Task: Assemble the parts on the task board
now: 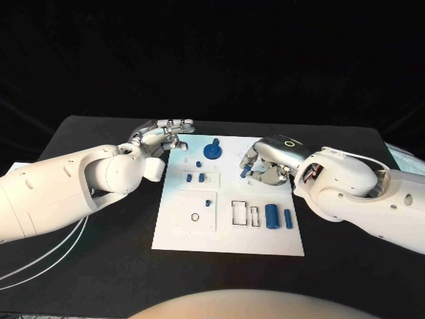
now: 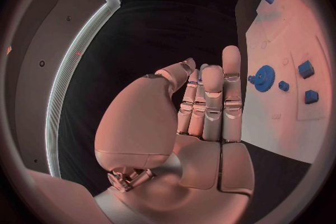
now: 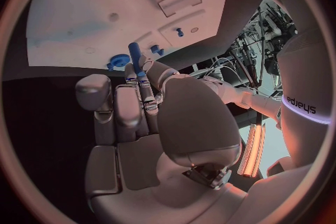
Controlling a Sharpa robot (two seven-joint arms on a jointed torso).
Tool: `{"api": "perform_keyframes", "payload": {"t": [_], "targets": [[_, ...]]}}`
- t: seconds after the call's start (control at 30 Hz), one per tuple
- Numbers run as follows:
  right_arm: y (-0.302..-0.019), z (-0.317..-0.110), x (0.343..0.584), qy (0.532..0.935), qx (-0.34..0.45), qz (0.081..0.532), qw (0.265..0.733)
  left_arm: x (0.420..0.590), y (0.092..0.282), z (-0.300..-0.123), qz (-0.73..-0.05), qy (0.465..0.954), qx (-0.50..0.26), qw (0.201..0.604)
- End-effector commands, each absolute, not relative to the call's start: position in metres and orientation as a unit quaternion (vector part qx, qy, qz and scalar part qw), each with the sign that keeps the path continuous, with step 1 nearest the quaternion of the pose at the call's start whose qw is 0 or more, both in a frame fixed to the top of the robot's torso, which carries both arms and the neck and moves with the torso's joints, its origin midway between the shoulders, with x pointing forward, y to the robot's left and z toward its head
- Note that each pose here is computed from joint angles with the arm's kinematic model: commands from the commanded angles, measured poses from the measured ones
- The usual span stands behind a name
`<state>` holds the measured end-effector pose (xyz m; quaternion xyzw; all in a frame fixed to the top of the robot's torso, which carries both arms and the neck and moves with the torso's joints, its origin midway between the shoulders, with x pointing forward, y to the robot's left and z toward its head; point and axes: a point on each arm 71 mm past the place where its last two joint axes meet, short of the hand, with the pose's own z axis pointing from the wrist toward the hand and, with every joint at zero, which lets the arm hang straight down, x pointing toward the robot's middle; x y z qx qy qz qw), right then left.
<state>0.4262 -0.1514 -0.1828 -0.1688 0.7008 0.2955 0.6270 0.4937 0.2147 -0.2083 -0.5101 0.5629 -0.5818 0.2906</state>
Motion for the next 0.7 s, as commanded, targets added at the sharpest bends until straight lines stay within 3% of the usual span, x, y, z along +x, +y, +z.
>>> {"api": "perform_keyframes", "payload": {"t": [0.03, 0.37, 0.7], "targets": [[-0.135, -0.181, 0.418, 0.699, -0.153, 0.335, 0.613, 0.493, 0.212, -0.208, -0.59, 0.563, -0.505, 0.283], [-0.078, -0.202, 0.389, 0.7, -0.177, 0.404, 0.562, 0.493, 0.208, -0.209, -0.591, 0.564, -0.504, 0.279], [-0.053, -0.231, 0.38, 0.716, -0.193, 0.417, 0.525, 0.493, 0.206, -0.209, -0.592, 0.565, -0.503, 0.277]]}}
